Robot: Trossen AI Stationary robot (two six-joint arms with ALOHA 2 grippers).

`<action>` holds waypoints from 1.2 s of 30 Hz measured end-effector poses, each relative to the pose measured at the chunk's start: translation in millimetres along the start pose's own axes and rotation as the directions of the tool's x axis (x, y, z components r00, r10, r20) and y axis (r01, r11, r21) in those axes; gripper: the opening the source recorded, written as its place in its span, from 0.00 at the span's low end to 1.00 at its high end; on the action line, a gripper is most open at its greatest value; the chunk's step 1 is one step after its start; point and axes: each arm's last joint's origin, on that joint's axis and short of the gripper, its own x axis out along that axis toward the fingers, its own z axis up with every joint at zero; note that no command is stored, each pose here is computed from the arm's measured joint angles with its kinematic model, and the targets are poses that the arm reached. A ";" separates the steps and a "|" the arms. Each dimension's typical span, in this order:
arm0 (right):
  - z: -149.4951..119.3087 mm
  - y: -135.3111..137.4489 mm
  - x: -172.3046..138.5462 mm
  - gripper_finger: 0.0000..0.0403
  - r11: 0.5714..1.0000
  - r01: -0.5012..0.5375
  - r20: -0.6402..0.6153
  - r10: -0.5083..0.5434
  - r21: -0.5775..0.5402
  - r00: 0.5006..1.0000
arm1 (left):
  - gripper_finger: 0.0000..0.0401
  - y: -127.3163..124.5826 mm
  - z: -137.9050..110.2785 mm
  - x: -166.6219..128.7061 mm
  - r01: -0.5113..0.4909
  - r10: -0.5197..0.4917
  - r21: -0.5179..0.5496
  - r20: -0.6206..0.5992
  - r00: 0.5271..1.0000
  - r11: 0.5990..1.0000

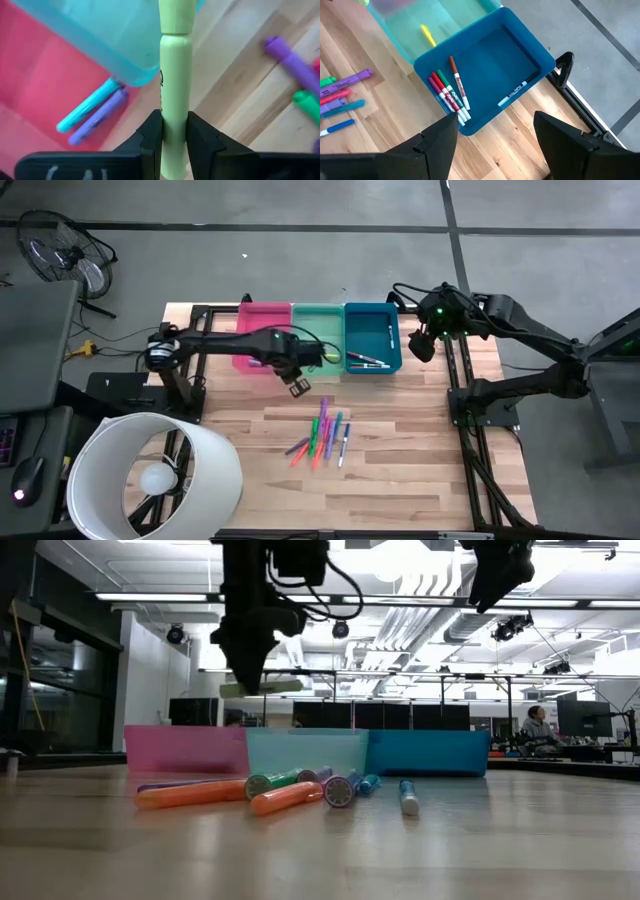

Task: Pick & Place Markers
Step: Put the light green marker into the red bin

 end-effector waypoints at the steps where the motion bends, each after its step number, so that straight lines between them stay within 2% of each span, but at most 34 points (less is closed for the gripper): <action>1: 0.0 0.0 0.0 0.62 1.000 0.000 0.000 0.000 0.000 1.000 | 0.14 5.7 -2.3 -2.0 -0.005 0.005 0.000 -0.001 1.000 1.000; 4: 0.0 -0.1 0.0 0.62 1.000 0.003 0.000 -0.003 0.000 1.000 | 0.14 21.2 -5.4 -2.5 0.007 -0.005 -0.042 0.049 0.999 0.999; 6: -0.4 -0.2 -0.1 0.62 1.000 0.004 -0.003 -0.004 -0.001 1.000 | 0.14 35.5 -15.7 0.3 0.005 -0.003 -0.054 0.034 0.999 0.999; 8: -0.6 -0.3 0.0 0.62 1.000 0.007 -0.005 -0.007 -0.002 1.000 | 0.14 44.3 -14.4 4.4 0.066 -0.056 -0.085 0.120 0.991 0.994; 10: -1.3 -0.6 0.0 0.62 1.000 0.013 -0.011 -0.013 -0.009 1.000 | 0.14 60.1 -29.3 10.7 0.055 -0.049 -0.091 0.061 0.997 0.994; 13: -4.2 -2.0 -0.6 0.62 0.998 0.044 -0.031 -0.045 -0.035 0.999 | 0.14 75.4 -30.7 19.8 0.073 -0.061 -0.117 0.103 0.993 0.991; 15: -5.1 -3.3 -2.5 0.62 0.997 0.067 -0.022 -0.067 -0.035 0.998 | 0.14 88.8 -43.4 27.2 0.039 -0.037 -0.106 0.016 0.999 0.994; 17: -6.2 -4.8 -5.7 0.62 0.996 0.085 -0.004 -0.085 -0.041 0.996 | 0.14 99.1 -37.6 32.8 0.038 -0.031 -0.127 0.051 0.998 0.991; 20: -8.5 -6.6 -11.2 0.62 0.995 0.088 0.020 -0.087 -0.038 0.996 | 0.14 115.8 -42.9 37.8 0.007 -0.009 -0.141 -0.015 1.000 0.990; 22: -10.2 -7.5 -14.3 0.62 0.996 0.086 0.030 -0.085 -0.035 0.996 | 0.14 123.8 -38.0 38.8 -0.008 0.011 -0.148 0.017 1.000 0.989; 26: -15.8 -10.3 -21.8 0.62 0.995 0.093 0.043 -0.092 -0.031 0.995 | 0.14 131.8 -38.0 48.1 -0.054 0.050 -0.122 -0.034 0.998 0.991; 30: -23.4 -14.4 -32.3 0.62 0.994 0.106 0.087 -0.106 0.003 0.991 | 0.14 133.0 -38.3 55.8 -0.098 0.094 -0.043 -0.084 0.992 0.994; 36: -58.5 -20.0 -30.9 0.62 0.995 0.075 0.166 -0.085 0.065 0.982 | 0.14 132.9 -36.4 75.7 -0.124 0.128 0.032 -0.162 0.979 0.992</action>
